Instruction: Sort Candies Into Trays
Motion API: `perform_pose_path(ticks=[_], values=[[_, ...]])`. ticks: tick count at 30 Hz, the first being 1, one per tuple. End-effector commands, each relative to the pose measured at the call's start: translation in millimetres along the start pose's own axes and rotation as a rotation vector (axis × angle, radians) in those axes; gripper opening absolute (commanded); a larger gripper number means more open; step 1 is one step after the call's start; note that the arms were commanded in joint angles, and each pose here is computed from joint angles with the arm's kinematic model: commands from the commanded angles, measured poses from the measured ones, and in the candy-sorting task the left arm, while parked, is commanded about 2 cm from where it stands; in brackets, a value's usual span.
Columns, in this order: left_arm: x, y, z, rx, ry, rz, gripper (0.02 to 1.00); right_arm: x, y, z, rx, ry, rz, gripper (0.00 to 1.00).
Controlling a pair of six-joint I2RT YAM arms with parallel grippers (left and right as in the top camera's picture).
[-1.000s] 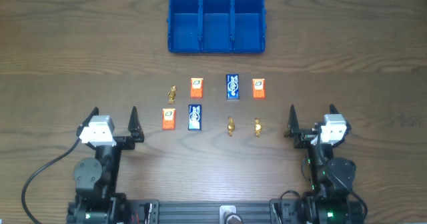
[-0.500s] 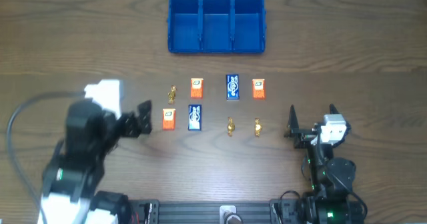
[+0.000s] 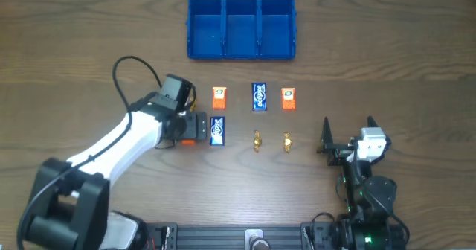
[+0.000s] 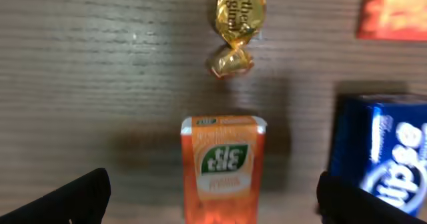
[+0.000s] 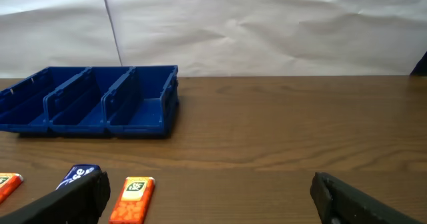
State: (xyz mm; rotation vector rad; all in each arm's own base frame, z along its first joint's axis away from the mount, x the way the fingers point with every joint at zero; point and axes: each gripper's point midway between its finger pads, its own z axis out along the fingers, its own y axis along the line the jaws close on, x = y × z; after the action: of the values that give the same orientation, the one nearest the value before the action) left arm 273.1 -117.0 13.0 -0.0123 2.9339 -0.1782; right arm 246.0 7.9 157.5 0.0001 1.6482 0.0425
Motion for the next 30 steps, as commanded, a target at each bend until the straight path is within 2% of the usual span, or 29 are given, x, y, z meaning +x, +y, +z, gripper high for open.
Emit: perform_pose_path(ticks=[1,8,10,15,18,22,26,30], values=[[-3.6,3.2,8.4,-0.046,-0.004,-0.006,0.943,1.0,0.6,-0.2,-0.005,0.000,-0.012,0.998],[-6.3,-0.7,17.9,-0.097,0.005,0.028,0.825,1.0,0.6,-0.2,-0.005,0.000,-0.011,0.998],[-4.0,1.0,20.7,-0.107,0.016,0.021,0.702,1.0,0.6,-0.2,-0.005,0.000,-0.011,0.998],[-3.5,1.5,21.3,-0.114,0.016,0.013,0.494,1.0,0.6,-0.2,-0.005,0.000,-0.011,0.998],[-3.5,1.4,21.4,-0.113,0.016,0.010,0.397,1.0,0.6,-0.2,-0.005,0.000,-0.011,0.998],[-9.3,-1.4,17.1,-0.106,-0.002,-0.014,0.356,1.0,0.6,-0.2,-0.005,0.000,-0.012,0.998],[-50.2,-13.5,-28.2,-0.109,-0.109,-0.048,0.351,1.0,0.6,-0.2,-0.005,0.000,-0.012,0.998],[-133.0,-33.3,-110.9,-0.137,-0.296,-0.065,0.340,1.0,0.6,-0.2,-0.005,0.000,-0.012,0.998]])
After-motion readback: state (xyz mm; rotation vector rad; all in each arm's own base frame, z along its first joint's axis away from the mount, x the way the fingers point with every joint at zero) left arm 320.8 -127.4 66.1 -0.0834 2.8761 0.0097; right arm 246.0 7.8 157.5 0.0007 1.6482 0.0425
